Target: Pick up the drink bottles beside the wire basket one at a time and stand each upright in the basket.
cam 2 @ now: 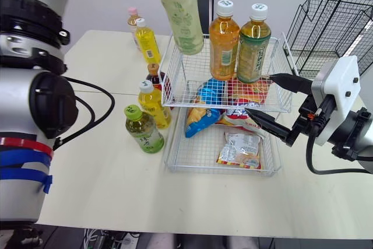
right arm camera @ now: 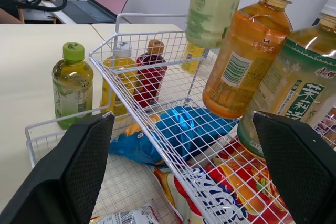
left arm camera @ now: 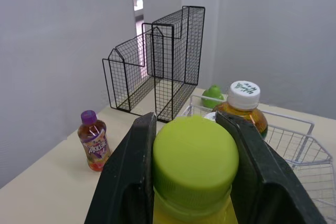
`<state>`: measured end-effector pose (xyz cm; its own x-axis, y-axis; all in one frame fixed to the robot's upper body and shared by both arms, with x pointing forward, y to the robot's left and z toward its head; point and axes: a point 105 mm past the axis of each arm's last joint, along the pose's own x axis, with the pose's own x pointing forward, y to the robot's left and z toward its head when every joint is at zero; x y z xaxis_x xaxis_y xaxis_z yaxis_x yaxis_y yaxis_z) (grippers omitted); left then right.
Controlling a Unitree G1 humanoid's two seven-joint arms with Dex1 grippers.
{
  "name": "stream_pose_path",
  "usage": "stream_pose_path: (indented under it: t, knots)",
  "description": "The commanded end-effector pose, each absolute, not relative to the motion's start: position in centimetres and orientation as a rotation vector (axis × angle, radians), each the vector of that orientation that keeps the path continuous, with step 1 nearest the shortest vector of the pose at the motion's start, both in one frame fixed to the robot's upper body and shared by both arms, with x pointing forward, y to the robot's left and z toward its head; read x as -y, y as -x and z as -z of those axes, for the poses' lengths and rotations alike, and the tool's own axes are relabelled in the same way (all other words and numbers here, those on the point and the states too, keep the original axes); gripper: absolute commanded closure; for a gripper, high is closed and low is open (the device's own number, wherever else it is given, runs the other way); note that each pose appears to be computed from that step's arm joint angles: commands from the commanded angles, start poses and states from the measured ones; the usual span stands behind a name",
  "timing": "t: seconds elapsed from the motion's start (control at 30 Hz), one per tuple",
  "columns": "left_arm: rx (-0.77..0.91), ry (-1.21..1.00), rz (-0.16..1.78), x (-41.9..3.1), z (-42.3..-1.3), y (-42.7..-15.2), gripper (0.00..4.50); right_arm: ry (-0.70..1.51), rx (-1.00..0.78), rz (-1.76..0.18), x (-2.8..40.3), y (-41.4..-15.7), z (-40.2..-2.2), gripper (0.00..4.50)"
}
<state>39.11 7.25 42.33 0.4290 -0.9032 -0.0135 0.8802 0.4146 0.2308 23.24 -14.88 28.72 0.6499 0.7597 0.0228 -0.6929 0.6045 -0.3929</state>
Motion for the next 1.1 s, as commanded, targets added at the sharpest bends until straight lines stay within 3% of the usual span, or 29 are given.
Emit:
stream_pose_path:
  t: [0.03, 0.47, 0.8, 1.1]
  knots:
    - [0.203, -0.263, 1.112, -6.9, -43.9, -38.7, 3.12, 0.397, 0.239, -0.825, 15.0, -22.6, -29.7, 0.0]
    - [0.108, -0.271, 1.123, -5.4, -40.6, -40.2, 3.12, 0.401, 0.245, -0.796, 15.4, -22.3, -30.1, 0.0]
    - [0.158, -0.286, 1.116, -6.9, -41.9, -39.7, 0.02, 0.393, 0.239, -0.8, 15.5, -22.3, -30.0, 0.0]
    - [0.202, -0.299, 1.135, -13.4, -43.6, -36.5, 0.02, 0.399, 0.223, -0.875, 15.2, -23.0, -29.6, 0.0]
